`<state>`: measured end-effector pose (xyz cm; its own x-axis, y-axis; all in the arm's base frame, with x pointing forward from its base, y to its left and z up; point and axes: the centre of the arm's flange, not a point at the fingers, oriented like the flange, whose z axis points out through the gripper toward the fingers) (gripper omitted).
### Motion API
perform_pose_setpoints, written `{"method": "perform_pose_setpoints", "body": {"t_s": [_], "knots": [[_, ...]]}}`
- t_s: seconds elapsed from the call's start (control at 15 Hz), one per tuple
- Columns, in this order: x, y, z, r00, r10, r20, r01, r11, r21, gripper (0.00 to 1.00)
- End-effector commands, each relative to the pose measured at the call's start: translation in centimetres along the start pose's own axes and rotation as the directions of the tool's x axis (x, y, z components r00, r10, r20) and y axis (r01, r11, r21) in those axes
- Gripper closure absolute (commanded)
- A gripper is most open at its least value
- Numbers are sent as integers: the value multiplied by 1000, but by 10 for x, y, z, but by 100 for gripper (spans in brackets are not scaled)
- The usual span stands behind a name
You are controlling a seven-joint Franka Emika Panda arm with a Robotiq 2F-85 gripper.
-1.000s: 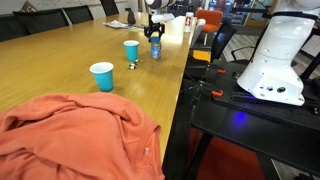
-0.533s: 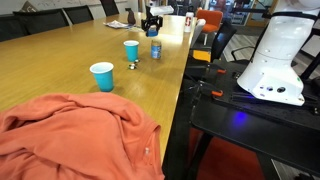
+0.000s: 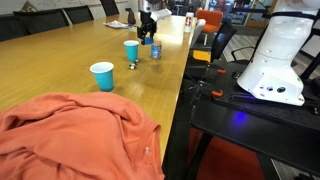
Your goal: Uncover the jar and put the lid on the table
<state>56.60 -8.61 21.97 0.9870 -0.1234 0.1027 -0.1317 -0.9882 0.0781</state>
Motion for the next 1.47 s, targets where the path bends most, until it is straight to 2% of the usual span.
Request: {"method": "perform_pose_setpoints", "body": {"t_s": [0.0, 0.27, 0.4, 0.6, 0.67, 0.8, 0.93, 1.2, 1.4], "knots": [[-30, -48, 31, 980, -198, -13, 199, 979, 41, 45], [-46, -99, 65, 919, -393, -29, 394, 914, 95, 45], [-51, -117, 78, 891, -454, -28, 454, 883, 120, 45], [-57, -129, 90, 866, -498, -33, 498, 858, 123, 45], [-58, -130, 92, 860, -510, -20, 508, 852, 124, 5], [-59, -129, 96, 852, -523, -8, 520, 845, 127, 0], [-62, -128, 92, 850, -527, -8, 523, 842, 133, 0], [-78, -128, 50, 857, -514, -31, 511, 842, 175, 0], [-84, -121, 12, 874, -484, -48, 485, 860, 156, 0]]}}
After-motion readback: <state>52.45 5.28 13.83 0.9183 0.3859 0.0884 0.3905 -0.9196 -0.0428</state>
